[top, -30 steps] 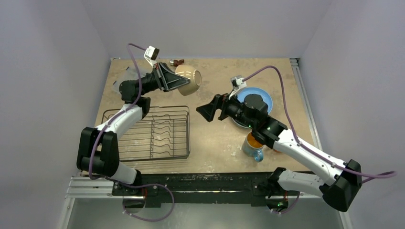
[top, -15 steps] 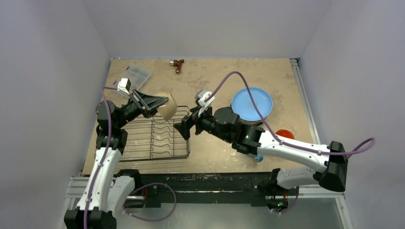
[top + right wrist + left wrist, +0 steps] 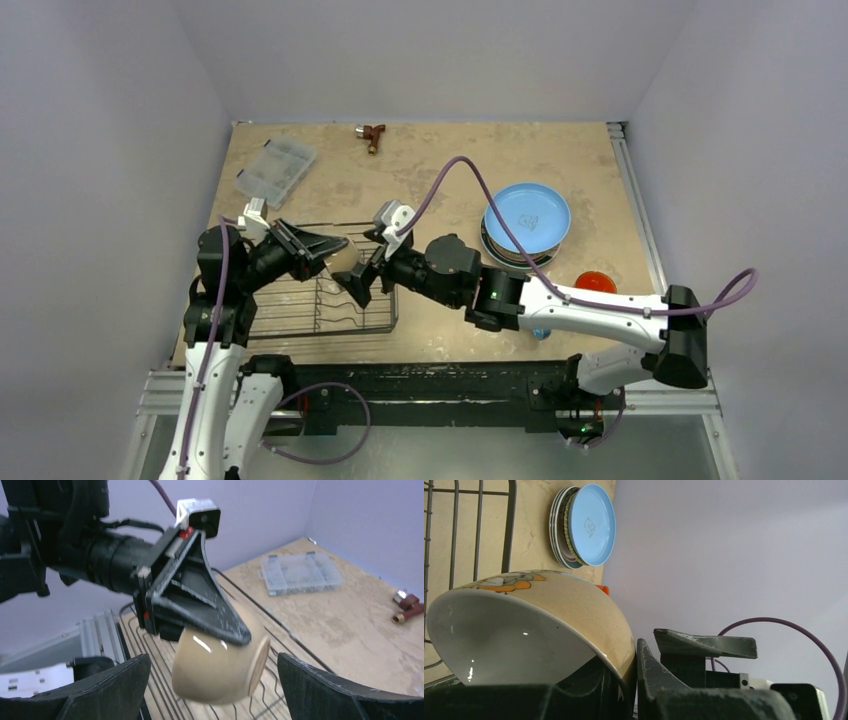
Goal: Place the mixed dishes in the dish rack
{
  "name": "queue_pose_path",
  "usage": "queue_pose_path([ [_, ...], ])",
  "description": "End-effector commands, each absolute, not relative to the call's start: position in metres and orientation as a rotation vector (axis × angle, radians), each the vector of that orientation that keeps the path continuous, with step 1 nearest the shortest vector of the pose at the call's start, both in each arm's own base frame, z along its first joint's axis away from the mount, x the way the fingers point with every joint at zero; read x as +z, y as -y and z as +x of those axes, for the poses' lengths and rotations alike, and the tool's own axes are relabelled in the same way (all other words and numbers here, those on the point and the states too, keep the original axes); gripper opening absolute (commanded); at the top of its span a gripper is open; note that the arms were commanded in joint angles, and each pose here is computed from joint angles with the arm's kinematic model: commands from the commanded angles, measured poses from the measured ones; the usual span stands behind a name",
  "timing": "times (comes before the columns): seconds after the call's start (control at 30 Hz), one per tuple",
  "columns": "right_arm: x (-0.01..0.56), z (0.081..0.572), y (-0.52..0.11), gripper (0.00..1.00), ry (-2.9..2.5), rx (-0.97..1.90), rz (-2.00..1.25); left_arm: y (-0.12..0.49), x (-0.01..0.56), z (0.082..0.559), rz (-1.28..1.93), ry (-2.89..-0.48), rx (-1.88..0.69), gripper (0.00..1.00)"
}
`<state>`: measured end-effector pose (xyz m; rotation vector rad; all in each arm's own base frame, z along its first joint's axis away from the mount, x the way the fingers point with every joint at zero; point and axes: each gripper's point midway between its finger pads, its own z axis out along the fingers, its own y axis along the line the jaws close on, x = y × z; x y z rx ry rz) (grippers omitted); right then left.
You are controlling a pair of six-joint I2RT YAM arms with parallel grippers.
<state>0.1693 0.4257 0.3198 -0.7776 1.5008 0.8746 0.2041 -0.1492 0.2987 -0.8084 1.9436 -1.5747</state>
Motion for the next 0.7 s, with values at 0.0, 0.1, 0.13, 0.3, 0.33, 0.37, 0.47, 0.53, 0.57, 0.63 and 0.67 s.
queue_pose_path([
  [0.0,0.361,0.167,-0.45,0.99,-1.418,0.963,-0.748,0.146,0.331,0.188,-0.87,-1.9,-1.585,0.0],
  [0.1,0.356,0.174,-0.456,0.99,-1.475,0.986,-0.664,0.145,0.334,0.186,-0.876,-1.891,-1.587,0.0],
  [0.13,0.353,0.177,-0.456,0.99,-1.496,0.98,-0.638,0.145,0.335,0.185,-0.879,-1.888,-1.589,0.0],
  [0.3,0.335,0.181,-0.456,0.99,-1.559,0.949,-0.597,0.143,0.338,0.182,-0.899,-1.867,-1.576,0.0],
  [0.33,0.332,0.181,-0.456,0.99,-1.565,0.946,-0.595,0.142,0.338,0.182,-0.9,-1.867,-1.574,0.0],
  [0.37,0.33,0.181,-0.456,0.99,-1.568,0.943,-0.595,0.142,0.34,0.182,-0.897,-1.867,-1.573,0.0],
  [0.47,0.327,0.18,-0.459,0.96,-1.575,0.947,-0.599,0.142,0.342,0.18,-0.894,-1.87,-1.557,0.0],
  [0.53,0.326,0.176,-0.462,0.93,-1.575,0.966,-0.617,0.14,0.343,0.178,-0.904,-1.871,-1.539,0.0],
  [0.57,0.326,0.173,-0.465,0.93,-1.57,0.981,-0.634,0.139,0.344,0.178,-0.908,-1.867,-1.532,0.0],
  [0.63,0.324,0.17,-0.469,0.94,-1.566,0.999,-0.655,0.137,0.346,0.177,-0.909,-1.857,-1.519,0.0],
  [0.67,0.323,0.17,-0.471,0.94,-1.567,1.002,-0.661,0.137,0.347,0.177,-0.91,-1.856,-1.511,0.0],
])
